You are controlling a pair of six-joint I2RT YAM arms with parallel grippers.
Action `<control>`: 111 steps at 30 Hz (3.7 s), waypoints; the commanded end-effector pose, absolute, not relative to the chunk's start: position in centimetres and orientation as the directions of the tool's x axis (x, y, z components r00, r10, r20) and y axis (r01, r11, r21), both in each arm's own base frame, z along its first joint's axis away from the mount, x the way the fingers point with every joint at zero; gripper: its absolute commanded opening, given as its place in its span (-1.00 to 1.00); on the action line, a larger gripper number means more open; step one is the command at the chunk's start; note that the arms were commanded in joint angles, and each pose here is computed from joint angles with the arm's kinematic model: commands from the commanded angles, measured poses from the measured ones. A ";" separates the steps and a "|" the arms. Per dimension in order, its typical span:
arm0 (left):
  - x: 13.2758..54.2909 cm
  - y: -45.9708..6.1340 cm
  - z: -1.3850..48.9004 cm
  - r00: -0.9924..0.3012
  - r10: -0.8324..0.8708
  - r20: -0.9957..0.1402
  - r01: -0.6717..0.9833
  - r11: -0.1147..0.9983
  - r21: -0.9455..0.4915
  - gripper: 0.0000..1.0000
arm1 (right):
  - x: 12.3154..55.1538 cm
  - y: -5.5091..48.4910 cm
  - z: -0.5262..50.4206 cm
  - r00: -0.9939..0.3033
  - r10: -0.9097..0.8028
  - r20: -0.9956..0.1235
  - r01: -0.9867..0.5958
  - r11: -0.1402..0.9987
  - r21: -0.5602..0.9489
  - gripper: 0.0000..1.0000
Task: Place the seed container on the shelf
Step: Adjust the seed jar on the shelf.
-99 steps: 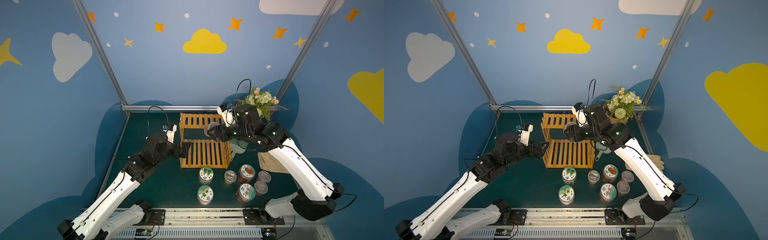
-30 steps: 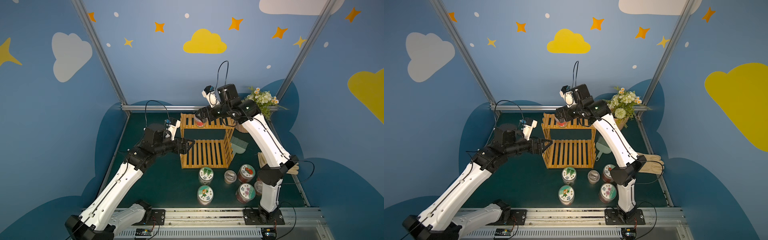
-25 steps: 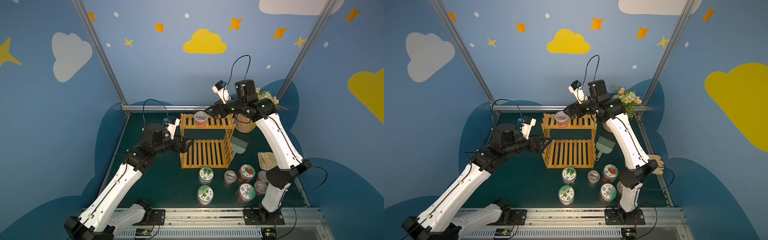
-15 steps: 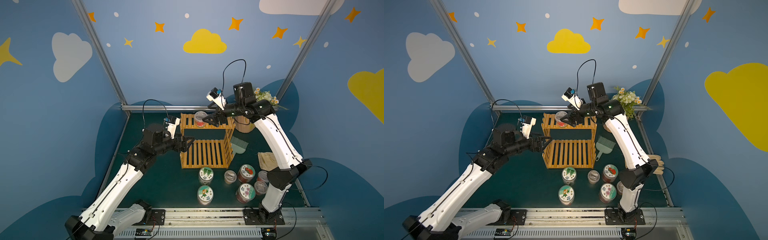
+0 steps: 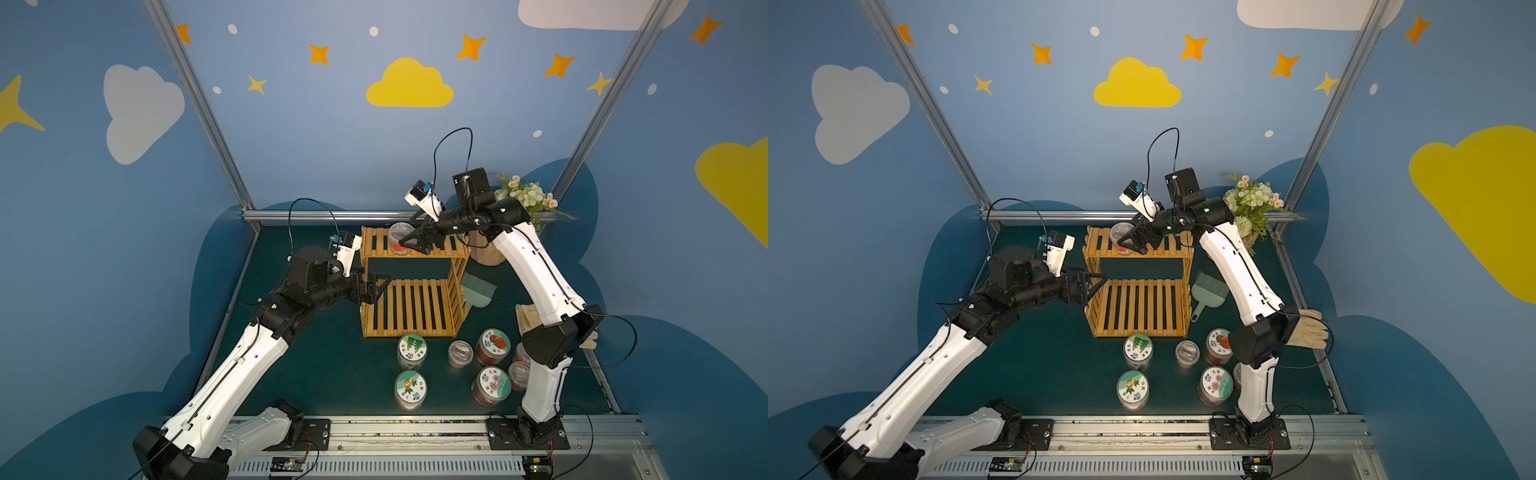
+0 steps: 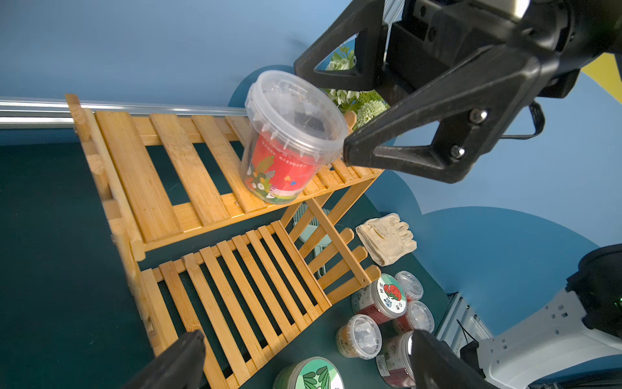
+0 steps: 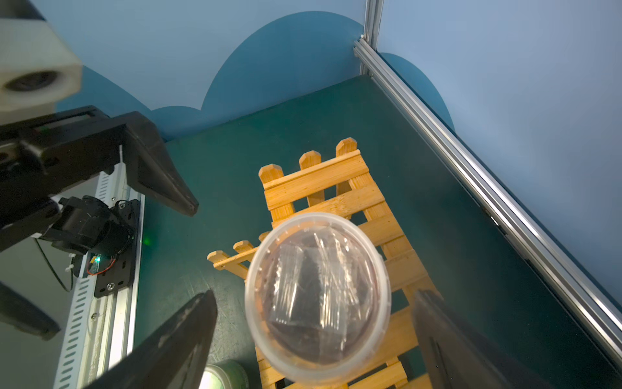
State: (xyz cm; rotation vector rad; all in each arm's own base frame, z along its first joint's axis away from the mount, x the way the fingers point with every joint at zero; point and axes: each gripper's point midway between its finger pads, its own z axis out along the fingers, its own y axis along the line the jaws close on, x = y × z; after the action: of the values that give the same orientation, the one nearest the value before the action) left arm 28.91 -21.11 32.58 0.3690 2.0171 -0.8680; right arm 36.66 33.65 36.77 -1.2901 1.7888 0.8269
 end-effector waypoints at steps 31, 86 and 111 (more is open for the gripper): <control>28.8 -21.2 34.0 -0.547 -0.049 -0.836 0.574 0.705 -0.417 1.00 | 36.4 34.9 35.9 -0.174 -0.501 -0.848 -0.967 0.251 0.050 0.85; 29.8 -13.3 31.9 -0.546 -0.277 -0.791 0.237 0.854 -0.463 1.00 | 37.4 41.2 38.6 -0.423 -0.238 -0.874 -0.803 0.546 0.240 0.42; 30.2 -13.8 30.8 -0.598 -0.290 -0.747 0.241 0.824 -0.513 1.00 | 38.7 41.9 36.0 -0.369 -0.283 -0.885 -0.786 0.604 0.135 0.46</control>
State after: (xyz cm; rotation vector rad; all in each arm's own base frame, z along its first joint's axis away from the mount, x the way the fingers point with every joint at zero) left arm 30.11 -13.65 30.67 -0.0386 2.0961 -0.7133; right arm 38.57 41.88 35.32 -0.8687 1.9503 0.7002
